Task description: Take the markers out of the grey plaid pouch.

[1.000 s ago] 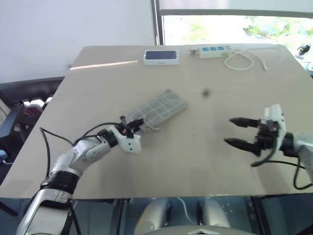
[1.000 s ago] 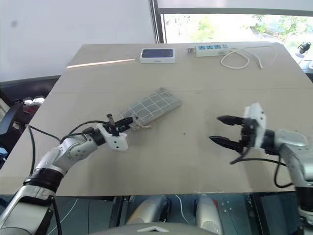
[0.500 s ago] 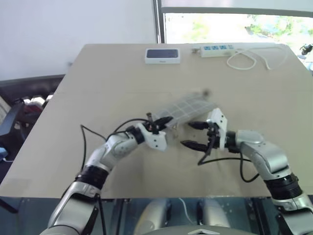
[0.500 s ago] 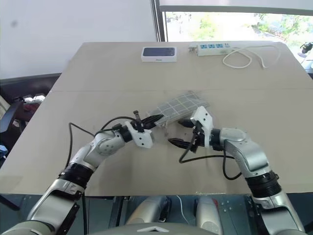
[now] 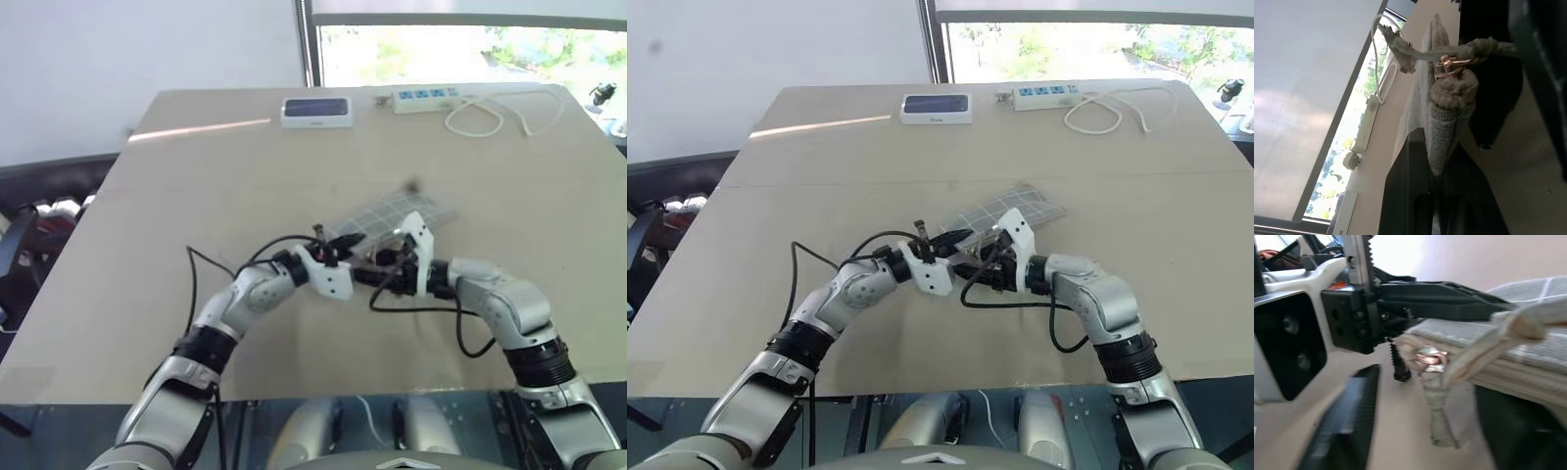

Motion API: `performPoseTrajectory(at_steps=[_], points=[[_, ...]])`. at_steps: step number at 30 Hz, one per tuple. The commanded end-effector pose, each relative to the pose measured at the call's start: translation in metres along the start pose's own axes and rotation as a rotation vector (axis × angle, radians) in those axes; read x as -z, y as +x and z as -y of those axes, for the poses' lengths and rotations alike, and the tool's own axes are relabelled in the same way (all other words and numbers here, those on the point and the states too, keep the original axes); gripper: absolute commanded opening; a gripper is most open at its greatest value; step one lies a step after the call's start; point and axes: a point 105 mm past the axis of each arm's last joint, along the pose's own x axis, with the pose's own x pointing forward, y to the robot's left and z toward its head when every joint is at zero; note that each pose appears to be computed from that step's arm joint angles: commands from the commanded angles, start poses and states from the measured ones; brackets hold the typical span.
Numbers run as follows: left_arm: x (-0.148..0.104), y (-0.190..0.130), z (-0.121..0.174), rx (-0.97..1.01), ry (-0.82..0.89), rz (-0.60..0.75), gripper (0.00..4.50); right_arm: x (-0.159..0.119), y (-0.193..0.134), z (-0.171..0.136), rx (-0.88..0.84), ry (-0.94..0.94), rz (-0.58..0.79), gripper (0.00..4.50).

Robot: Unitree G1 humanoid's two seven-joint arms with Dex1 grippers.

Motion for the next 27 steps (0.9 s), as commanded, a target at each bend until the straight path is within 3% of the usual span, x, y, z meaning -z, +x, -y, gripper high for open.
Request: performPoseTrajectory(at_steps=[1,3,4,13,21,24,27], points=[[0.000,0.002,-0.006,-0.027,-0.006,0.007,0.00,-0.005,-0.003,-0.009,-0.030,-0.016,0.023,1.08],[0.000,0.003,-0.007,-0.029,-0.013,0.009,0.00,-0.002,-0.006,-0.009,-0.026,-0.015,0.015,0.14],[0.000,0.004,-0.007,-0.030,-0.014,0.011,0.00,0.000,-0.007,-0.009,-0.022,-0.016,0.009,0.06],[0.001,0.002,-0.008,-0.034,-0.019,0.010,0.00,0.000,-0.047,0.030,0.190,-0.034,0.006,0.06],[-0.002,-0.006,-0.013,-0.066,-0.071,0.022,0.00,-0.019,-0.155,0.113,0.668,-0.062,0.051,0.06],[-0.007,-0.006,-0.015,-0.076,-0.111,0.036,0.00,-0.025,-0.188,0.130,0.801,-0.026,0.083,0.06],[-0.011,-0.005,-0.015,-0.080,-0.156,0.050,0.00,-0.029,-0.202,0.130,0.800,0.006,0.109,0.06]])
